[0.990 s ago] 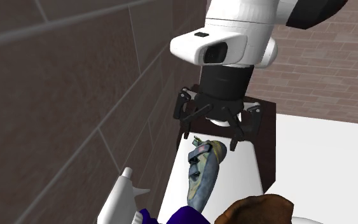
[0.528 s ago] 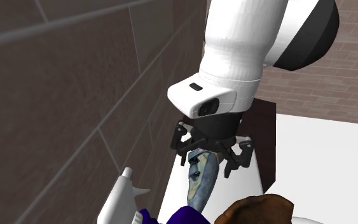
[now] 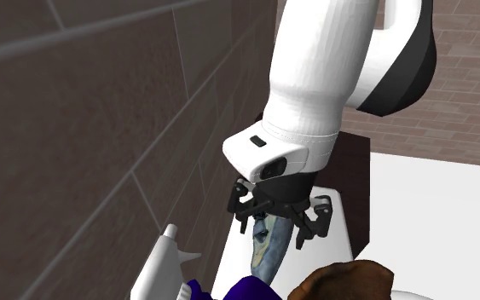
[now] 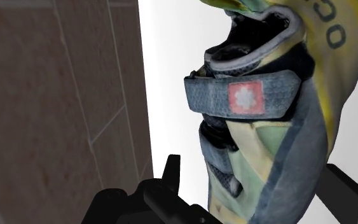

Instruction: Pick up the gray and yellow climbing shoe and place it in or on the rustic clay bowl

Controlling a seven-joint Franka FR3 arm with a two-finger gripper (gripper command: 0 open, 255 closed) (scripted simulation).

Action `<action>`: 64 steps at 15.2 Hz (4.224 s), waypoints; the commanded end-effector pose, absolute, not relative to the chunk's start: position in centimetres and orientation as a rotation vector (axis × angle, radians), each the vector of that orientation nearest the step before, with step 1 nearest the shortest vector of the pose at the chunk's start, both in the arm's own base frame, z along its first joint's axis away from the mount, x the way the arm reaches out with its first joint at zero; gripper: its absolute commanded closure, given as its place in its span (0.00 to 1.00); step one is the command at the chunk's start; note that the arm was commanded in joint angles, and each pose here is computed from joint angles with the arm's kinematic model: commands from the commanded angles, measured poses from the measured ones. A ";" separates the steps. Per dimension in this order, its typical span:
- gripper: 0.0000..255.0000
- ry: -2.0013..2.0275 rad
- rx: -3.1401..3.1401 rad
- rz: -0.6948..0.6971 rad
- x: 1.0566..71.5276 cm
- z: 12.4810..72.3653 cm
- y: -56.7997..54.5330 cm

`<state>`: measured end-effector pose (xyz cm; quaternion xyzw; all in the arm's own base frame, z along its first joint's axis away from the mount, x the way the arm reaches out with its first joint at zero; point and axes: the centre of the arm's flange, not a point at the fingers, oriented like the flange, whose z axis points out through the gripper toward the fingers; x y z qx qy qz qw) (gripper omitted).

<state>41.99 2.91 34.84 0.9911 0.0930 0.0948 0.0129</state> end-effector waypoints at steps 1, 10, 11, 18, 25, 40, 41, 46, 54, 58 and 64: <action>0.00 0.290 3.088 0.296 42.0 34.8 2.9; 1.00 0.290 3.088 0.295 42.0 34.8 2.8; 1.00 0.290 3.088 0.295 42.0 34.8 2.9; 1.00 0.290 3.088 0.296 42.0 36.9 2.9; 1.00 0.290 3.088 0.296 42.0 40.6 2.9; 1.00 0.290 3.088 0.296 42.0 48.5 2.9; 1.00 0.290 3.088 0.296 42.0 49.0 2.9; 1.00 0.290 3.088 0.296 42.0 51.7 2.9; 1.00 0.290 3.088 0.296 47.8 52.7 10.1; 1.00 0.290 3.088 0.296 51.1 53.0 14.2; 1.00 0.290 3.088 0.296 55.2 52.9 19.2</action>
